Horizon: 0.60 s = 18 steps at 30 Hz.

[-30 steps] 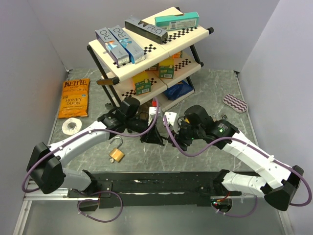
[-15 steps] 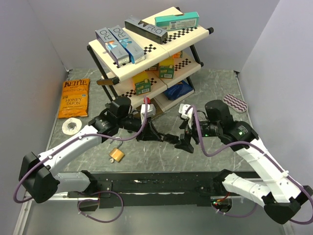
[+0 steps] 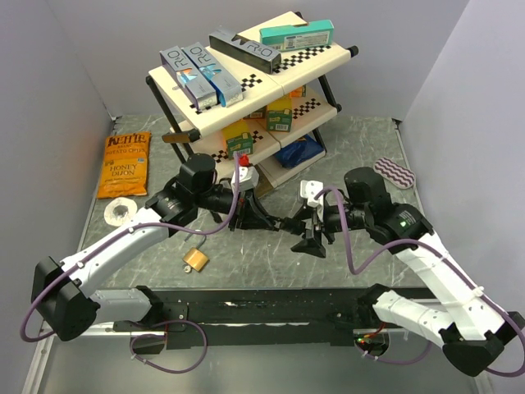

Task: Lock with the key
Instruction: Pick up the lock from the center of the board.

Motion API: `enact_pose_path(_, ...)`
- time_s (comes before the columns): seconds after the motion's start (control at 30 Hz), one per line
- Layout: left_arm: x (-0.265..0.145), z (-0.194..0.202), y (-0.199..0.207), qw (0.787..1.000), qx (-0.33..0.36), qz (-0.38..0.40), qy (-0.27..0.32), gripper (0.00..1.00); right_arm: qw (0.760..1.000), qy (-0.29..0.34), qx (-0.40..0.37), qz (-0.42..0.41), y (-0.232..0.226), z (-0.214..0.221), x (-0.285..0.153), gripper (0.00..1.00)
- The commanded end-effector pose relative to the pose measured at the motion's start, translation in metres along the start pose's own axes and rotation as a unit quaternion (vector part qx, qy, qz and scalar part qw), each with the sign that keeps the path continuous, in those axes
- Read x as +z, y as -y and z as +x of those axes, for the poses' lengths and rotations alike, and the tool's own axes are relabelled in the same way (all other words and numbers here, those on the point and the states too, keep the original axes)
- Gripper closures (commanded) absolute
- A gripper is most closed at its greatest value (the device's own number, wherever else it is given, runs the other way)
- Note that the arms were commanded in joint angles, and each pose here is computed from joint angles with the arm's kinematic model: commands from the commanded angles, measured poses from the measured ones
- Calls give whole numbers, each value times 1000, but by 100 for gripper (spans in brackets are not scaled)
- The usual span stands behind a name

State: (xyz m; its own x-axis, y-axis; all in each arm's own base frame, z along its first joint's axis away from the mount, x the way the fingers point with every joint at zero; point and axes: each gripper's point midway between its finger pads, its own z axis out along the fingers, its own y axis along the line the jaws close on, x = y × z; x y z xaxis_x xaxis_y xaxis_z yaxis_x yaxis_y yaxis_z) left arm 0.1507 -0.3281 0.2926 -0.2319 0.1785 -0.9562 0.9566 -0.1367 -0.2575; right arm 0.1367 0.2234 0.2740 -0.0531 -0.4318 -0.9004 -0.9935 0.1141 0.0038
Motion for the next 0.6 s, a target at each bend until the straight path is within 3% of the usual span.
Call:
enact_pose_path(0.0, -7, -55, 24, 994, 88, 34, 60, 99, 999, 35, -32, -11, 5, -12, 9, 20)
enact_pose_path(0.1, -7, -56, 23, 994, 88, 32, 61, 99, 998, 42, -34, -11, 8, -16, 10, 34)
enact_pose_path(0.2, -8, -56, 22, 994, 89, 24, 62, 99, 998, 46, -36, -16, 7, -18, 12, 56)
enact_pose_path(0.23, -8, -56, 21, 994, 90, 23, 62, 99, 998, 48, -33, -19, 6, -19, 11, 70)
enact_pose_path(0.33, -7, -53, 17, 994, 94, 14, 59, 99, 998, 50, -26, -24, 6, -23, 11, 100)
enact_pose_path(0.4, -8, -46, 14, 995, 87, 9, 42, 93, 998, 51, -19, -27, 4, -24, 11, 100)
enact_pose_path(0.47, -9, -32, 11, 996, 89, 7, 15, 79, 998, 56, -11, -25, 6, -26, 9, 100)
enact_pose_path(0.57, -12, -20, 11, 995, 100, 9, -14, 69, 998, 58, -7, -21, 8, -26, 7, 100)
